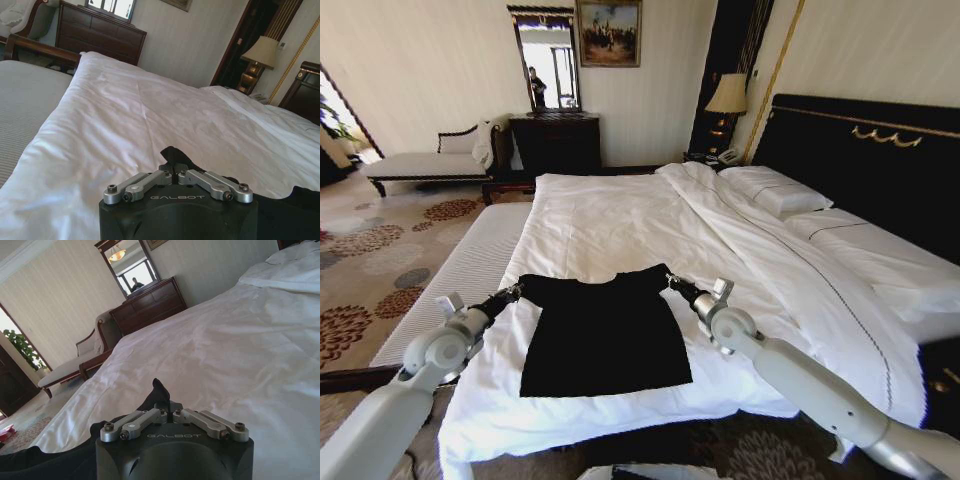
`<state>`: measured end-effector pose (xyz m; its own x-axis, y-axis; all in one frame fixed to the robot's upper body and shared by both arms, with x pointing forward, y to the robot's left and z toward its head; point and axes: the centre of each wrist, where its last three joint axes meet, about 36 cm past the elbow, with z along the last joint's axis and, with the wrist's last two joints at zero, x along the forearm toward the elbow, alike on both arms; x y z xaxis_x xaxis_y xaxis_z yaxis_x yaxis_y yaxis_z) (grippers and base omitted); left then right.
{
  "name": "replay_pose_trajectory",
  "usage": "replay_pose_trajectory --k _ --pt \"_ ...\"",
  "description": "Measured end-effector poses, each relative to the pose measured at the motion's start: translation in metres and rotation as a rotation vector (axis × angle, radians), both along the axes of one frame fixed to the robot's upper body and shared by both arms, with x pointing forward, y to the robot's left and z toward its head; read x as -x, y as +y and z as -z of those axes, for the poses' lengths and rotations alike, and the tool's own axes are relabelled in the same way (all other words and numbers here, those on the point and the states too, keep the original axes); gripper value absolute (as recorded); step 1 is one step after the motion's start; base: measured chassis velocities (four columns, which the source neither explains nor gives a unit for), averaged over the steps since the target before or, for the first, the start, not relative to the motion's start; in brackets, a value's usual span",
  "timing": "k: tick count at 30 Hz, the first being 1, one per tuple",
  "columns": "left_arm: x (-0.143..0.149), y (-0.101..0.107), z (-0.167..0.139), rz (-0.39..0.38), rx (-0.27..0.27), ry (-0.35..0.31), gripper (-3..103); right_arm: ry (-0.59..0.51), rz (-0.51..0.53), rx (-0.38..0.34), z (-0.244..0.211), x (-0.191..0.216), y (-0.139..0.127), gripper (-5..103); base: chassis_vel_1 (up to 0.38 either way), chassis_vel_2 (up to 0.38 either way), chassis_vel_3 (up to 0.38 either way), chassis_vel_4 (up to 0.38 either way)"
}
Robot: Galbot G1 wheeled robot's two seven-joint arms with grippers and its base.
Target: Fold the clothes on the bed.
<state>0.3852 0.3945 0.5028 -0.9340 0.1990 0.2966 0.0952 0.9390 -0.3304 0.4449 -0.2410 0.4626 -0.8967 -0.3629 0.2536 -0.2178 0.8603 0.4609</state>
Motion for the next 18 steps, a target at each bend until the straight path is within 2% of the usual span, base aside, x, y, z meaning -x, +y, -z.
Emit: replay_pose_trajectory --k 3,8,14,18 --pt "0.017 -0.002 -0.001 0.009 -0.023 0.027 0 0.031 0.024 0.009 0.007 0.018 -0.009 0 0.0 0.0 0.0 0.0" --pt "0.03 -0.001 0.007 -0.001 -0.059 0.06 0 0.063 0.051 0.034 0.022 0.034 -0.018 0 0.0 0.0 0.0 0.0" --pt "0.043 -0.003 0.02 -0.014 -0.075 0.104 0 0.097 0.084 0.029 0.037 0.045 -0.019 0 0.0 0.0 0.0 0.0" --pt "0.055 -0.014 0.032 0.0 -0.094 0.138 0 0.124 0.092 0.037 0.048 0.064 -0.018 0 0.0 0.0 0.0 0.0"
